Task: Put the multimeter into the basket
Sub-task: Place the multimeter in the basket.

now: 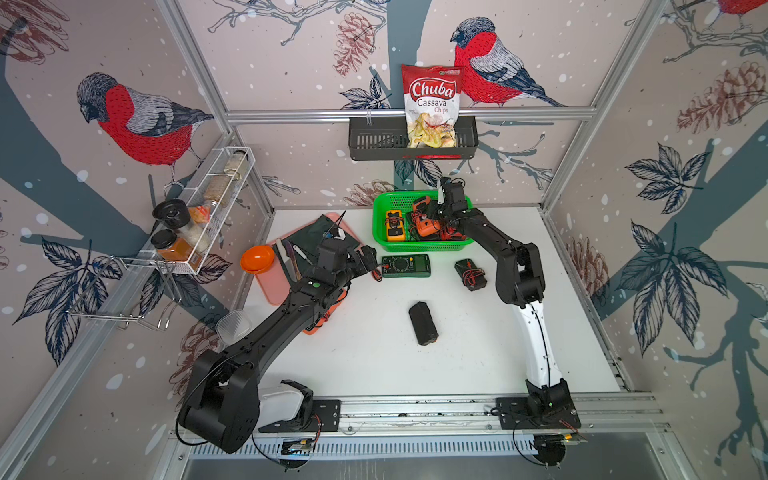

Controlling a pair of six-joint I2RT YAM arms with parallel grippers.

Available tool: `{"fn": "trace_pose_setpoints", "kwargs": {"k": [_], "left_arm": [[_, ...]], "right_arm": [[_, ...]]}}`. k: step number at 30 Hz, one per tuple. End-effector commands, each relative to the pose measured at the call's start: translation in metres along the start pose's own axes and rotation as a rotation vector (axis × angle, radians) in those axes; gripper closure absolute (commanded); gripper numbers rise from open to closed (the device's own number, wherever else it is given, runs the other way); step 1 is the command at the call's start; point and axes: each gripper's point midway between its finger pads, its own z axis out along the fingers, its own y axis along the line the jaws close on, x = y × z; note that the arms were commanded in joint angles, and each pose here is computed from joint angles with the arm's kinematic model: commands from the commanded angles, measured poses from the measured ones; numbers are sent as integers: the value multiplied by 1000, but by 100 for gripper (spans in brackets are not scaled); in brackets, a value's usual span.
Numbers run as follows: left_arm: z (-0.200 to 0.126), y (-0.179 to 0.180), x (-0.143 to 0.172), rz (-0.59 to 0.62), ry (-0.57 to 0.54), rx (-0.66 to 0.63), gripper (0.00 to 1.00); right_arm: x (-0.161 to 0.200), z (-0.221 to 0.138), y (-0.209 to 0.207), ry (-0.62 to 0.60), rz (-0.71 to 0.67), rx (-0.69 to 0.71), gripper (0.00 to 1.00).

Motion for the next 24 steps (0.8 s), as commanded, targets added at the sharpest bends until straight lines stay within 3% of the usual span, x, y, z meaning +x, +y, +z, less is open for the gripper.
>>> {"fn": "trace_pose_setpoints", "kwargs": {"k": [1, 6, 11, 17, 24], "left_arm": [[0, -6, -7, -1, -23, 28, 2], [-1, -5, -7, 2, -26, 20, 2], [-1, -5, -6, 0, -22, 26, 2], [-1, -7, -7, 1, -20, 33, 2], [-6, -3, -7, 10, -27, 16, 2]], "right_arm": [[35, -4, 4, 141, 24, -5, 67], [24, -22, 15, 135, 38, -31, 57], [19, -36, 26, 127, 48, -65, 54], [15, -47, 18, 117, 39, -4, 55], [6, -83, 25, 61, -12, 24, 45]]}}
